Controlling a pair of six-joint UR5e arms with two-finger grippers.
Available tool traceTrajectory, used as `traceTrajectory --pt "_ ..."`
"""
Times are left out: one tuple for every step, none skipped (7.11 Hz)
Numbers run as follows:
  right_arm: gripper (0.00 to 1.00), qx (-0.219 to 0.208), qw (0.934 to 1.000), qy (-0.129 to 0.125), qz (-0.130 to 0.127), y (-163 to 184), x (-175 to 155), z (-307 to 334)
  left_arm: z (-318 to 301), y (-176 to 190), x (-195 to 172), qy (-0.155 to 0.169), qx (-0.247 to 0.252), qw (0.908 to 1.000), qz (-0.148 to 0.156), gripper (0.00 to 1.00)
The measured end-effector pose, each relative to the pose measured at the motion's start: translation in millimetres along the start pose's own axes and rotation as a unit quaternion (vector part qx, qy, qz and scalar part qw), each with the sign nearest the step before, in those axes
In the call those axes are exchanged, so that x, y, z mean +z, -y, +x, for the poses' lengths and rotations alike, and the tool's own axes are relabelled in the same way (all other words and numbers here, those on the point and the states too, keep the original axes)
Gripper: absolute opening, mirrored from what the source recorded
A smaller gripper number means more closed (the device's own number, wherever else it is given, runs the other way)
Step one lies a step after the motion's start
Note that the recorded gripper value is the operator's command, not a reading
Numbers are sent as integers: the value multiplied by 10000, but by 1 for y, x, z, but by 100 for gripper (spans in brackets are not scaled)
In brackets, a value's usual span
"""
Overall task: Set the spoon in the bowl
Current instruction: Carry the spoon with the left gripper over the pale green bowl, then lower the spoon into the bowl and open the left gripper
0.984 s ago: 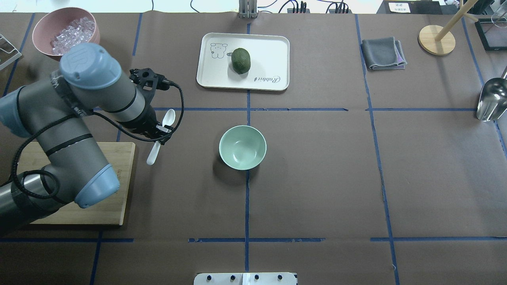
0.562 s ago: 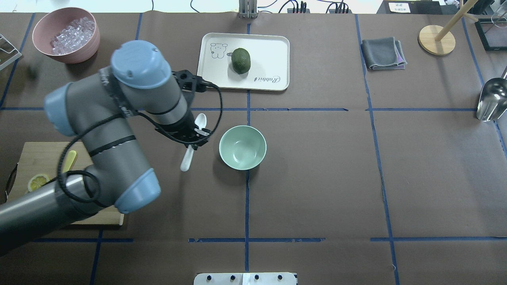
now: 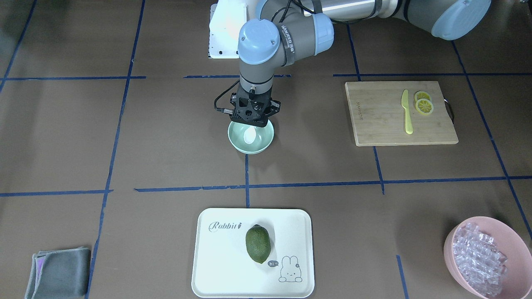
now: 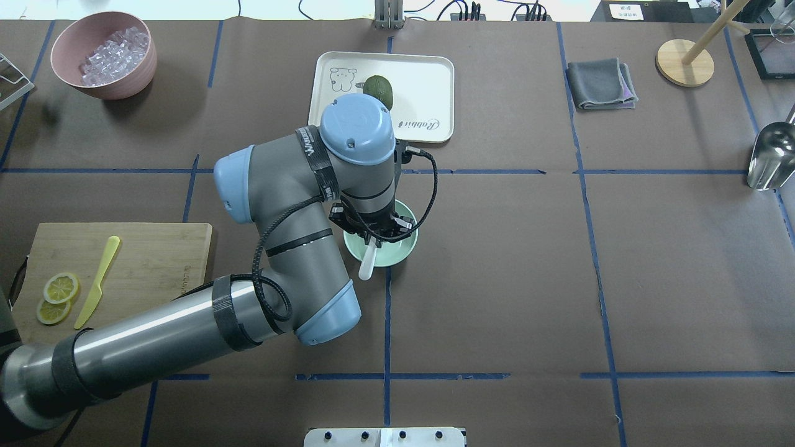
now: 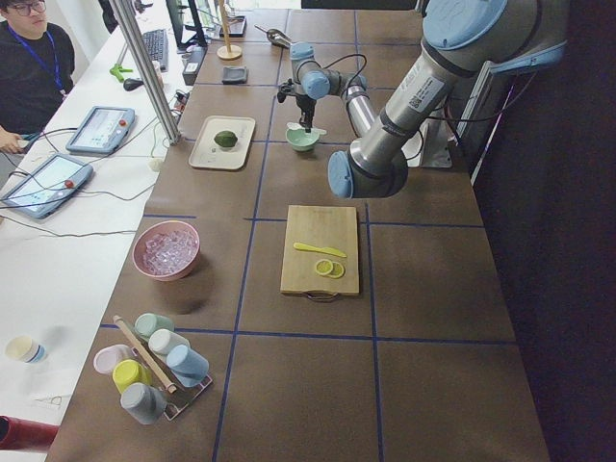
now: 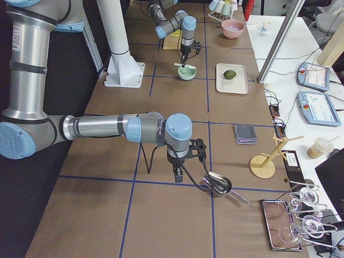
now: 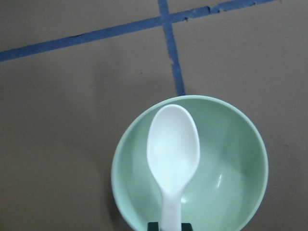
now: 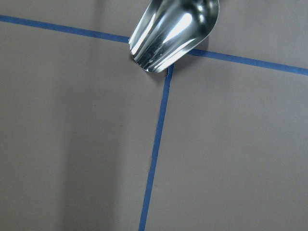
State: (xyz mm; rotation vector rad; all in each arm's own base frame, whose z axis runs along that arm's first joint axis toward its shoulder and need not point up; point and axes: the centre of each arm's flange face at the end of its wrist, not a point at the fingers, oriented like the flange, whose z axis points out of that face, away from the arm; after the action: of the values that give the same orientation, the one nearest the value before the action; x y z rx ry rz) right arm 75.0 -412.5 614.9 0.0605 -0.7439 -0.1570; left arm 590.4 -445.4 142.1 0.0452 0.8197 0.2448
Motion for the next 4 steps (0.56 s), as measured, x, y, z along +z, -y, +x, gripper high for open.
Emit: traceTrajectory --pt "100 1 10000 0 -1 0 0 0 2 -2 6 28 25 10000 -34 88" --pt "100 3 10000 0 -1 0 0 0 2 -3 9 42 33 10000 -53 100" --pt "100 2 10000 0 0 0 0 0 3 -4 10 38 41 10000 -60 100" --pt "100 -1 10000 0 1 0 0 0 4 -5 10 24 52 10000 -56 100"
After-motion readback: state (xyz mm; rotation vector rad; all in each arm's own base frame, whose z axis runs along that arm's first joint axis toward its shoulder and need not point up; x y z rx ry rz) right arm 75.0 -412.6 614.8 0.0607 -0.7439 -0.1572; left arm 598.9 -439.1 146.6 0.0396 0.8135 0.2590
